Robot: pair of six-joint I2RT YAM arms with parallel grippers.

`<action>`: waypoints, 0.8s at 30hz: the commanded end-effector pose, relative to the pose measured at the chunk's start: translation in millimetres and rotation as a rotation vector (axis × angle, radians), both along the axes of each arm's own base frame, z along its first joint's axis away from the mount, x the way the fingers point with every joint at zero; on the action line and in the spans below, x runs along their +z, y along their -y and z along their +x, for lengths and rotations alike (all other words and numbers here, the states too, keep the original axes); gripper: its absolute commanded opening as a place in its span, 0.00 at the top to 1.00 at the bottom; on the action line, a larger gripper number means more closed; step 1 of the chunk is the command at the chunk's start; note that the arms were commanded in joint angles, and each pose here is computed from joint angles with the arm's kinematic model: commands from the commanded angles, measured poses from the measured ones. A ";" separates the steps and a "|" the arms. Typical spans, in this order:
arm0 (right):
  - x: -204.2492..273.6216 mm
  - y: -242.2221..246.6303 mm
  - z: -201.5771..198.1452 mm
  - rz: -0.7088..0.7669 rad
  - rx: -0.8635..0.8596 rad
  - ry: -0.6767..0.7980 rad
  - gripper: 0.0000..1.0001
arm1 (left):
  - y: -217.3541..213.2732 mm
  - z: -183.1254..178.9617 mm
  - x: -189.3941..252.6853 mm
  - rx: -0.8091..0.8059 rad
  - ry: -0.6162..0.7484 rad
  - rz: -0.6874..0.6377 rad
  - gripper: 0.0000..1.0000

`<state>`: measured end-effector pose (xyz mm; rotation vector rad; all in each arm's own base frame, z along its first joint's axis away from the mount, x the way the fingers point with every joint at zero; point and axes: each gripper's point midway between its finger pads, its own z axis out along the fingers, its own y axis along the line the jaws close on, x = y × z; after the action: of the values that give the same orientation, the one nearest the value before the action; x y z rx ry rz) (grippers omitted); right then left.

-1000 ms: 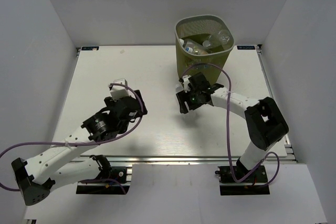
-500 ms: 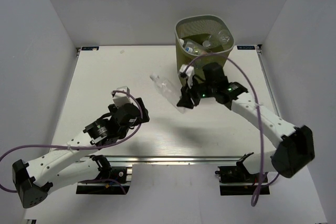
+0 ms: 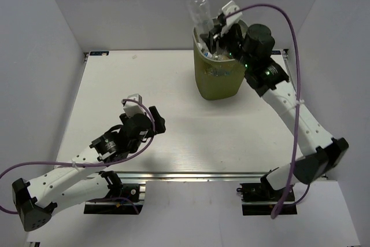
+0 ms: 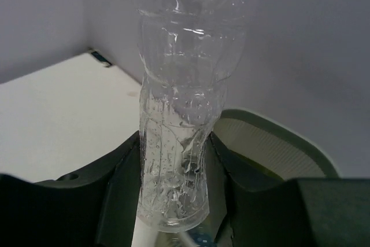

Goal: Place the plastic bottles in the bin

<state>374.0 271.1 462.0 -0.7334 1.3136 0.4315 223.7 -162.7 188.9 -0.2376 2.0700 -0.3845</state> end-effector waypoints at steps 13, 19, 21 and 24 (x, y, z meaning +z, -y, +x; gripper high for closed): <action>-52.8 53.6 71.9 -0.111 -0.217 -0.204 0.10 | 14.7 5.3 18.5 -0.080 0.068 -0.004 0.01; -7.3 60.9 47.5 -0.090 -0.274 -0.167 0.10 | 27.2 10.2 33.9 -0.136 0.094 0.011 0.01; -7.9 67.4 28.2 -0.114 -0.282 -0.184 0.10 | 32.3 11.6 35.5 -0.146 0.099 -0.003 0.01; -15.2 73.3 -7.3 -0.123 -0.225 -0.162 0.10 | 34.4 11.8 37.4 -0.164 0.108 0.002 0.01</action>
<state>411.3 214.9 422.8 -0.6396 1.6363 0.2331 233.0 -187.2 202.3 -0.0707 2.0425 -0.4234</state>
